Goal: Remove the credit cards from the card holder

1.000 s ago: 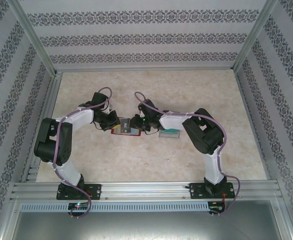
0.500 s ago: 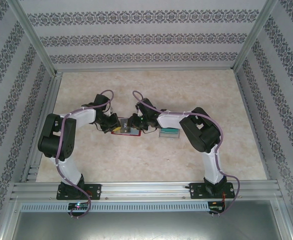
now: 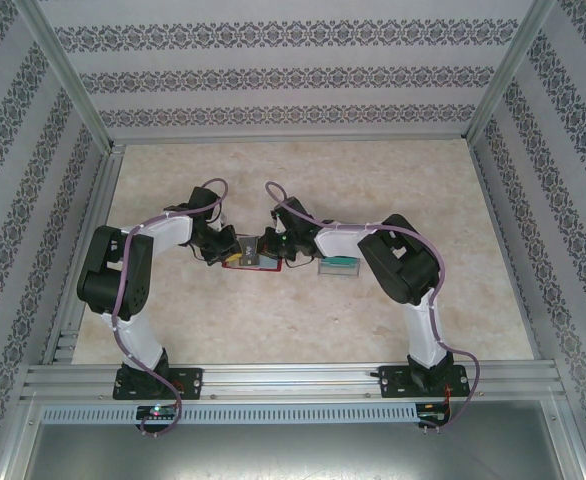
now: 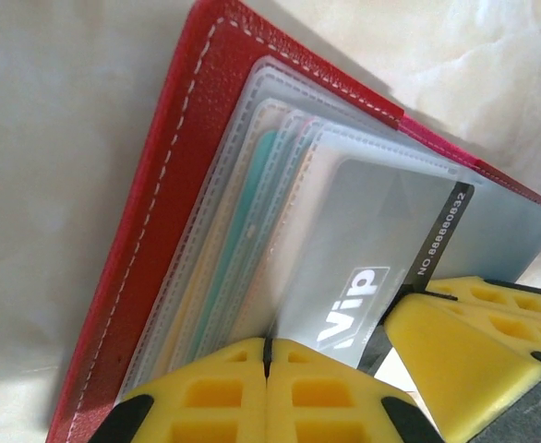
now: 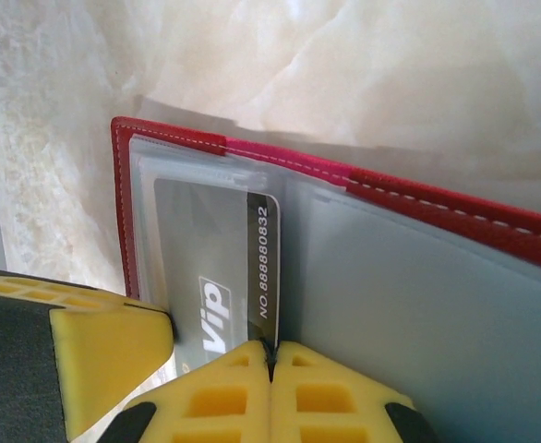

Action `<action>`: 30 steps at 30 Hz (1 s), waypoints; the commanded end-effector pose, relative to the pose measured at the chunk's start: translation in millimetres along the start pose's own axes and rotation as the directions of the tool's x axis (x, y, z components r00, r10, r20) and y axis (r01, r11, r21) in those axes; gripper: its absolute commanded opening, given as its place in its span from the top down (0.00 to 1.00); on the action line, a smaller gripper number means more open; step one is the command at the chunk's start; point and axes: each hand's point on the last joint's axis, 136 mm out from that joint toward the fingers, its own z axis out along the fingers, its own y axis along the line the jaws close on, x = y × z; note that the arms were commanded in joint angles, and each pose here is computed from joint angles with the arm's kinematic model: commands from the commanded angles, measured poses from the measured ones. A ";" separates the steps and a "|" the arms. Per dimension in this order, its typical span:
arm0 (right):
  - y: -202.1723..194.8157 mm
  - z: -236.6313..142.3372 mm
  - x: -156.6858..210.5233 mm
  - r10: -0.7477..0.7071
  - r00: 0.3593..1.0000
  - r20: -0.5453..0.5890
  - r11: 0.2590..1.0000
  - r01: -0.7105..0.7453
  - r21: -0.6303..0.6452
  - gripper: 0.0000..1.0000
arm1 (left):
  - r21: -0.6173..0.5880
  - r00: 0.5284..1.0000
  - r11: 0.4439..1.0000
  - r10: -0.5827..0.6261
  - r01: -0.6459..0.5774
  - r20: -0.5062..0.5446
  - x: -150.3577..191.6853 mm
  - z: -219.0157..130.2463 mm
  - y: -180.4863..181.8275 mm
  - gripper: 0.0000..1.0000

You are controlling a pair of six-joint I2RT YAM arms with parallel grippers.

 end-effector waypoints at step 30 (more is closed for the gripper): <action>18.1 -158.0 -12.1 -0.262 0.959 0.112 0.952 0.237 0.195 1.00 | 0.047 0.996 0.997 0.054 -0.057 0.070 -5.3 -44.8 -26.8 0.67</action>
